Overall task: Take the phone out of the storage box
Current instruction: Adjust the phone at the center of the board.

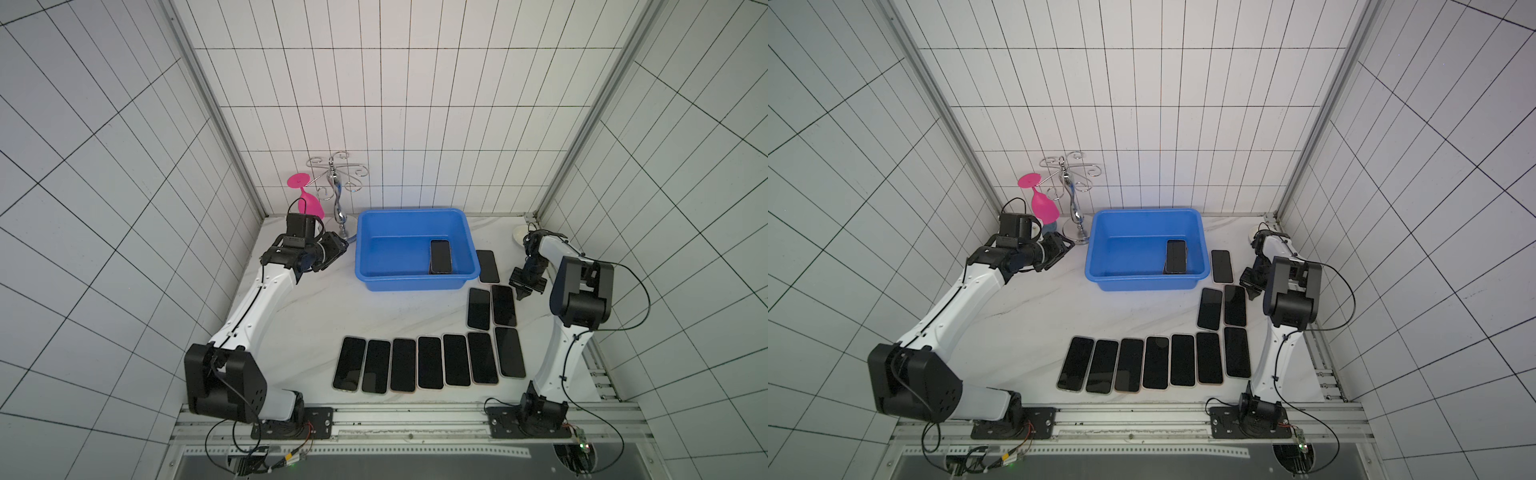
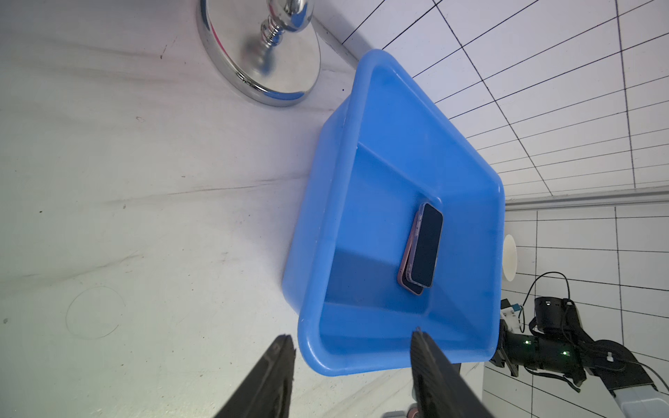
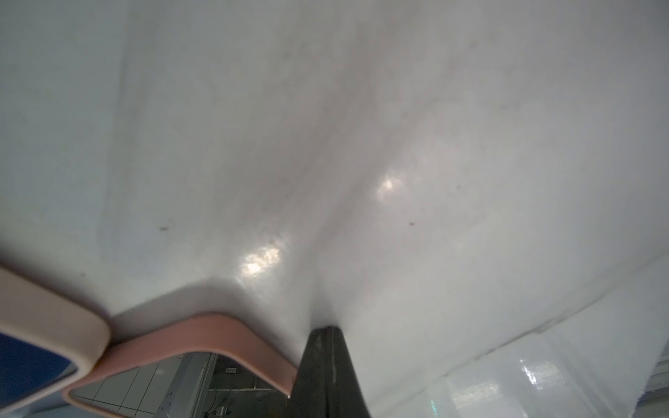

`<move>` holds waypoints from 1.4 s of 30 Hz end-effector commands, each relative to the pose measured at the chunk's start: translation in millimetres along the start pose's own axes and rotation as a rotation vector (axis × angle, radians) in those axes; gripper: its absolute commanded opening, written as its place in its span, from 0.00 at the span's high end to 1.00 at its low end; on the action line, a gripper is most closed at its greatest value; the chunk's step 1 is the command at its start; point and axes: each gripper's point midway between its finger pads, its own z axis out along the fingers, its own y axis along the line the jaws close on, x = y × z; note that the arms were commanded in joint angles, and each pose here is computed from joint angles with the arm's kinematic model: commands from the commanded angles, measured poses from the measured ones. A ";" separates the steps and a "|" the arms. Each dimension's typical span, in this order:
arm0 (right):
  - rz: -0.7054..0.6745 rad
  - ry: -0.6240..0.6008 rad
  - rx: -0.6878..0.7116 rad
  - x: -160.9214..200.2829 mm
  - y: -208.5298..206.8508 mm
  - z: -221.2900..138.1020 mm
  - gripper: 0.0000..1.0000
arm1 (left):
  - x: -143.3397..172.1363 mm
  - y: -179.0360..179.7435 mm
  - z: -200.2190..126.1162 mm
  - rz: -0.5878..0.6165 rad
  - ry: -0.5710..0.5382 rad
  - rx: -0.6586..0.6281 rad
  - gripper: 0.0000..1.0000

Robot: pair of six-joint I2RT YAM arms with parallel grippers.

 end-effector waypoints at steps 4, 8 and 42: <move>-0.075 0.032 -0.064 16.4 29.0 20.8 1.00 | -7.9 -14.0 -4.5 -0.005 -0.038 0.066 0.45; -0.080 0.030 -0.065 17.1 28.8 17.3 1.00 | -10.4 -24.0 -6.1 -0.015 -0.052 0.115 0.44; -0.489 -0.492 -0.460 55.9 183.0 -254.9 0.01 | 2.7 -173.0 1.2 0.313 -0.121 0.293 0.11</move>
